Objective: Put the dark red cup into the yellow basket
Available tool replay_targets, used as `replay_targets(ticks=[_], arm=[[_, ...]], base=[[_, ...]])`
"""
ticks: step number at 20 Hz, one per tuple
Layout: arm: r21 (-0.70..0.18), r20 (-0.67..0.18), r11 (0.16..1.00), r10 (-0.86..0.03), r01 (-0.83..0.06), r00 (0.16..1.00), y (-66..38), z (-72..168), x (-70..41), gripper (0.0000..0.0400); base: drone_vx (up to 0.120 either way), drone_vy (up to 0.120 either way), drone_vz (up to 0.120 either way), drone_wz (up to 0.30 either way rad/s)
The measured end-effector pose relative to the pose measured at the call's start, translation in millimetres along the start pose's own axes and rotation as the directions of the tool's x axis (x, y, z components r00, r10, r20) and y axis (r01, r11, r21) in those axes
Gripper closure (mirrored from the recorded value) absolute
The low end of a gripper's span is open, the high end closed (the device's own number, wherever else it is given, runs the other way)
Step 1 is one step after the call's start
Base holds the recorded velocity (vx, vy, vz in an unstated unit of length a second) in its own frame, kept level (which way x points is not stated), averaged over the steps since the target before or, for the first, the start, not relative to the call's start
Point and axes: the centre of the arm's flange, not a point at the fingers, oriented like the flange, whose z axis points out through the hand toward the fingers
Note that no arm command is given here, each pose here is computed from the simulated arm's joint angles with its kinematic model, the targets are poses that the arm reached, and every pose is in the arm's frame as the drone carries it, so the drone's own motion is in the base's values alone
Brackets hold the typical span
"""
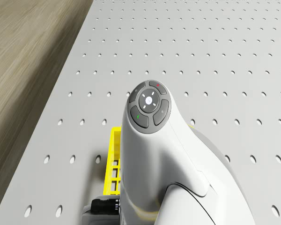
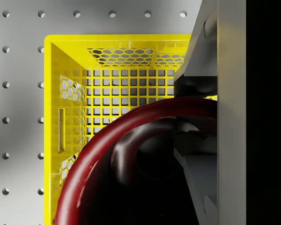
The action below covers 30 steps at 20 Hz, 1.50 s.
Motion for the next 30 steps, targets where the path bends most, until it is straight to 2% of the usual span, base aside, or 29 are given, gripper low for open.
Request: replay_targets(ticks=[3,8,10,25,27,28,30], arm=[[0.0,0.0,1.0,0.0,0.0,1.0,0.0,0,0.0,0.0302],[0.0,0.0,1.0,0.0,0.0,1.0,0.0,0,0.0,0.0302],[0.0,0.0,1.0,0.0,0.0,1.0,0.0,0,0.0,0.0302],[0.0,0.0,1.0,0.0,0.0,1.0,0.1,43,0.1,0.0302],[0.0,0.0,1.0,0.0,0.0,1.0,0.1,46,0.1,0.0183],[0.0,0.0,1.0,0.0,0.0,1.0,0.1,47,0.1,0.0143],[0.0,0.0,1.0,0.0,0.0,1.0,0.1,45,0.1,0.0087]], base=[[0.12,0.053,0.0,0.0],[0.12,0.0,-0.112,0.0],[0.12,0.0,0.0,0.0],[0.0,0.0,0.0,0.0],[0.0,0.0,0.0,0.0],[0.0,0.0,0.0,0.0],[0.0,0.0,0.0,0.0]])
